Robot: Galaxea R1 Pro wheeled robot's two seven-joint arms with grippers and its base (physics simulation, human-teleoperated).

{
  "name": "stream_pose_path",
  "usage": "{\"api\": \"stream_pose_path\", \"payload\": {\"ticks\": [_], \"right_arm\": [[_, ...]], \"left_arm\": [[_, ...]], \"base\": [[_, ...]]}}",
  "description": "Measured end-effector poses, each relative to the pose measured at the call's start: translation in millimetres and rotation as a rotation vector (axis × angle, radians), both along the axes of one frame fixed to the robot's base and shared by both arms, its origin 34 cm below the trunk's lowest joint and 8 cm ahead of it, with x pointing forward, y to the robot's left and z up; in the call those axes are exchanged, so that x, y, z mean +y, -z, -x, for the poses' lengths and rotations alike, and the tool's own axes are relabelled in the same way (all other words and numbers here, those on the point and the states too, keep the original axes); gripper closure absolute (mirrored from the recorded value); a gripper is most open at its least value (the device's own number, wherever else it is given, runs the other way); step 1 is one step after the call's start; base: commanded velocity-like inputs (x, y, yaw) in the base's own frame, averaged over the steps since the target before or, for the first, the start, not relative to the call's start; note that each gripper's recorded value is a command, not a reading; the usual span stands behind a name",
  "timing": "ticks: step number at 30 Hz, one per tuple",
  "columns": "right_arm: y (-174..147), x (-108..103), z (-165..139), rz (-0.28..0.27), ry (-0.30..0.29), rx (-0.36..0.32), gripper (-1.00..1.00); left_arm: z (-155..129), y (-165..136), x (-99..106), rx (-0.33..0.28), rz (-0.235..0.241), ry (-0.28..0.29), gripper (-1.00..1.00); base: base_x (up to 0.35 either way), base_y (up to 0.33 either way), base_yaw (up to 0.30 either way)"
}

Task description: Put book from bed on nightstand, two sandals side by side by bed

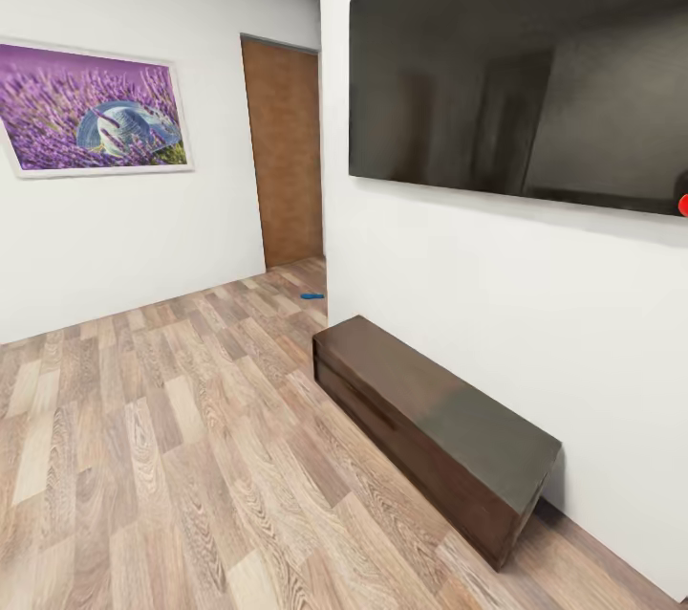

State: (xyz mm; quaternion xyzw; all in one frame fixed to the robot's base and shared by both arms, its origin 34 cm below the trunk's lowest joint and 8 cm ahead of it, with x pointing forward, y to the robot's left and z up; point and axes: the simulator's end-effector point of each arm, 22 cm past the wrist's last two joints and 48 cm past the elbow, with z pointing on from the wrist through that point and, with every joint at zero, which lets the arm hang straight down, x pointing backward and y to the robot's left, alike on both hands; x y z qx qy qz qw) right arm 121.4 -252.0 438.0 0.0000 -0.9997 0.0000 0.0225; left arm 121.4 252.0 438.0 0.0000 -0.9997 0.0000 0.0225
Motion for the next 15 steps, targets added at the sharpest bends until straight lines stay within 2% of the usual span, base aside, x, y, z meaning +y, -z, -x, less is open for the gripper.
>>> {"api": "stream_pose_path", "payload": {"ticks": [1,15], "right_arm": [[0.2,-1.4,-5.2,0.003,0.001,-0.007,-1.0],[0.2,-1.5,-5.5,0.003,0.002,-0.007,-1.0]], "left_arm": [[-2.5,0.1,-4.6,-0.002,0.007,0.004,-1.0],[-19.8,0.5,-4.8,-0.036,0.007,0.004,-1.0]], "base": [[0.0,0.0,0.0],[0.0,0.0,0.0]]}}
